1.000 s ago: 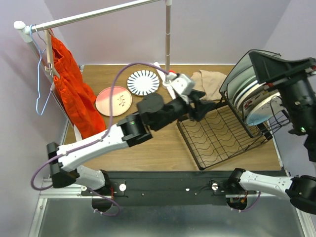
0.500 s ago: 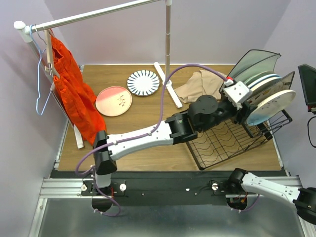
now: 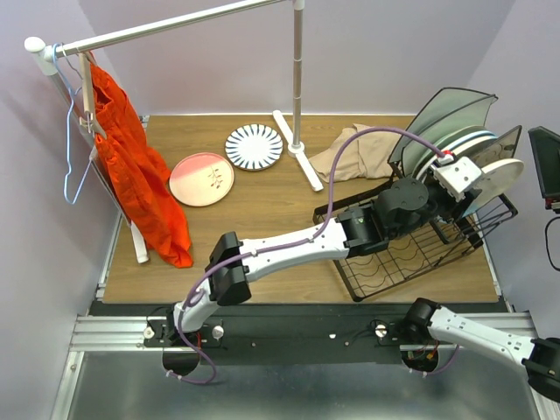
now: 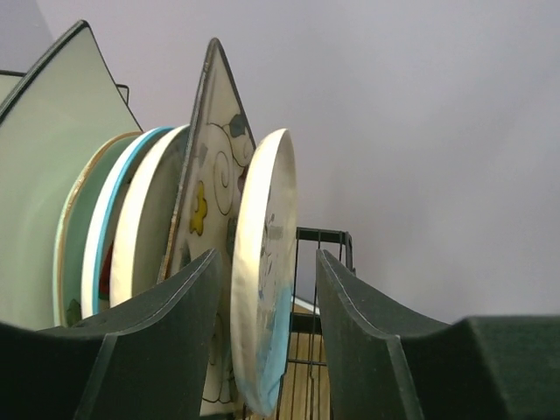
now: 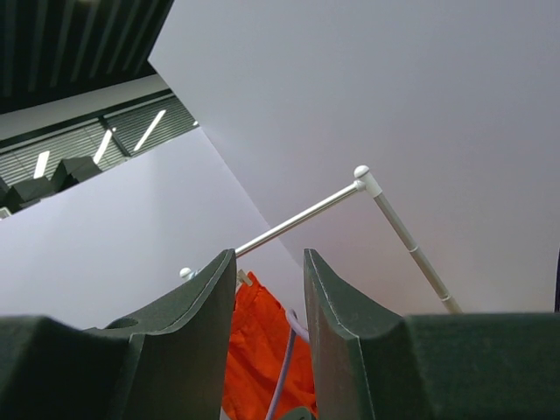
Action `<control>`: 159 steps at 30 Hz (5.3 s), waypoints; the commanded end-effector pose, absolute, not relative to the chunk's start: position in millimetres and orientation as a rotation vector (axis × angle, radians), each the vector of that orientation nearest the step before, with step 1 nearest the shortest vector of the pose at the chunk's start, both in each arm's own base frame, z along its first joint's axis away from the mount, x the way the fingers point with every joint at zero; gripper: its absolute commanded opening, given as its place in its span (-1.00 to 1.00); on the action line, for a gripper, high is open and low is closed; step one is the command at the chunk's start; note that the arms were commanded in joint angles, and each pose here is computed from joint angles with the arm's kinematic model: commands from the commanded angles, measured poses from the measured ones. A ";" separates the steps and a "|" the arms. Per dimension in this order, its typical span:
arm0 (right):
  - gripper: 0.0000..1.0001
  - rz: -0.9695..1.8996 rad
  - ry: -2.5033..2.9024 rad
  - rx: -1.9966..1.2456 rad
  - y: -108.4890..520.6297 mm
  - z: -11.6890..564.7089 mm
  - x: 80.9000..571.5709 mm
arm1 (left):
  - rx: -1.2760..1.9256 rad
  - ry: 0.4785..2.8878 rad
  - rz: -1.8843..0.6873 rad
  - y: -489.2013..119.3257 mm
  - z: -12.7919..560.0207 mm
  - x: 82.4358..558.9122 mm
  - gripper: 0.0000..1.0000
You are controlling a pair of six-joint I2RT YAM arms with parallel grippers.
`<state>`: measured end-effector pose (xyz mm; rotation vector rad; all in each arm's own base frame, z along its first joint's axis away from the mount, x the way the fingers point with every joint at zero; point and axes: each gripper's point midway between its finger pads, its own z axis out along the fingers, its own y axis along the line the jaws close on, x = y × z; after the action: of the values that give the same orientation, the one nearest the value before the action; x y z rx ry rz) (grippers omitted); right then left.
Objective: Unload the plates from the dish rack
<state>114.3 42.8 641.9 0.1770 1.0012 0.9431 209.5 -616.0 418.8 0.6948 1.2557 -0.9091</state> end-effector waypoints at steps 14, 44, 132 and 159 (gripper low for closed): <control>-0.10 0.909 0.980 0.210 22.6 637.5 107.3 | 0.677 1.251 -0.792 -635.3 384.1 230.6 0.11; -0.11 0.887 0.975 0.226 16.3 636.8 107.4 | 0.783 1.145 -0.759 -655.0 369.0 226.1 -0.53; -0.10 0.893 0.857 0.285 -36.2 646.8 71.0 | 0.220 0.808 -1.214 -500.9 623.5 165.2 -1.00; 0.20 0.998 1.279 -0.209 190.6 566.7 168.9 | -0.164 1.028 -1.234 -228.1 586.4 171.7 -1.00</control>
<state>169.1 132.4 597.4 -0.0327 1.1842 0.8608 189.9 -310.9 553.5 0.0542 1.1397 -1.0626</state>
